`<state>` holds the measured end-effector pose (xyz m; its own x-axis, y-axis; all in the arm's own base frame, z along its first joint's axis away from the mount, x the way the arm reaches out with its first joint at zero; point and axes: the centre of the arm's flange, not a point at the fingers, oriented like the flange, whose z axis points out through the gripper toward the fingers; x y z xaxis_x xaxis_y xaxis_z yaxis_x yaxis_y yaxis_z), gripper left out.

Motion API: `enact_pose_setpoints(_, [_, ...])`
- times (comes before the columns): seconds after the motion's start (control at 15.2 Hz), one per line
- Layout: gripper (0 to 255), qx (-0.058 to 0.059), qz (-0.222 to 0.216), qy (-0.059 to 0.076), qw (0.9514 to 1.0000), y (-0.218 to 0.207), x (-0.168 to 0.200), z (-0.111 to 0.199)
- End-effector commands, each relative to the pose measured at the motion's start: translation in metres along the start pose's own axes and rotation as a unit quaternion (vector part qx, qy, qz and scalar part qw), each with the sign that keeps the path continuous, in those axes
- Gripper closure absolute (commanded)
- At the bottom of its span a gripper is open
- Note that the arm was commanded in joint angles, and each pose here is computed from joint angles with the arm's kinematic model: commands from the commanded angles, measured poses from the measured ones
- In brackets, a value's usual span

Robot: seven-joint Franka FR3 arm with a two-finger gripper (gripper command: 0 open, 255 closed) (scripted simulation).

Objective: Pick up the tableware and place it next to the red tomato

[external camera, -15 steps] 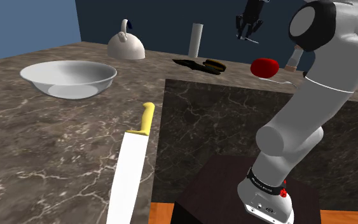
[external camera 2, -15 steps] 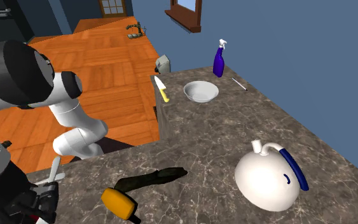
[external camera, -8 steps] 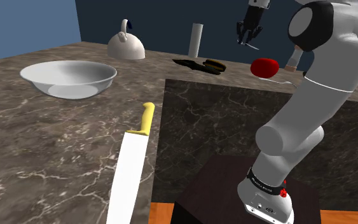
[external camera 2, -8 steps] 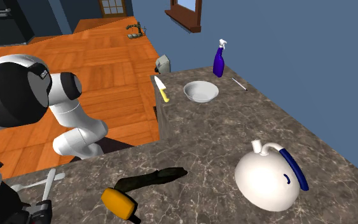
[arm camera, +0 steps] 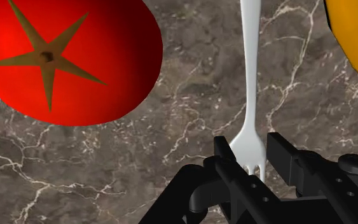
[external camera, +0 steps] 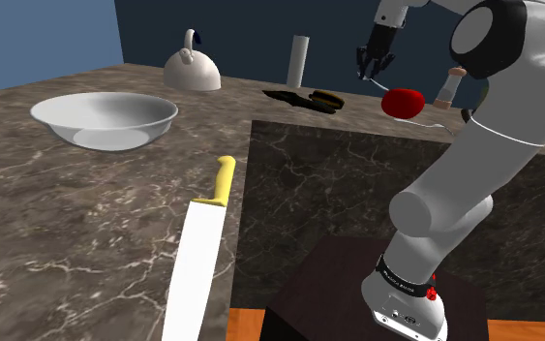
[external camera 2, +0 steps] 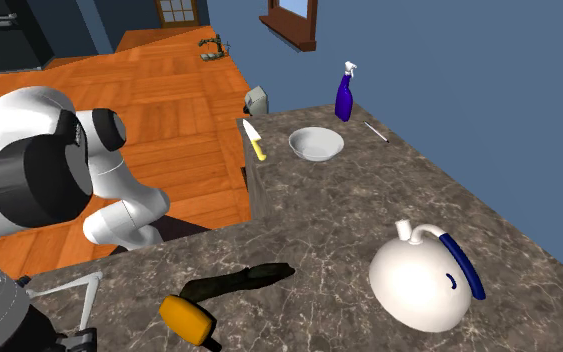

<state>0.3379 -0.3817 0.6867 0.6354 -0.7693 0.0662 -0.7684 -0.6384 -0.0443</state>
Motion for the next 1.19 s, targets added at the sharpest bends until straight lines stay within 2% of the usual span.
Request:
enact_pose_setpoints(0.0, [255,0.000,0.000,0.000,1.0000,0.001,0.000,0.011])
enact_pose_setpoints(0.99, [255,0.000,0.000,0.000,1.0000,0.004,-0.005,0.090])
enact_pose_setpoints(1.12, [255,0.000,0.000,0.000,1.0000,0.004,-0.006,0.093])
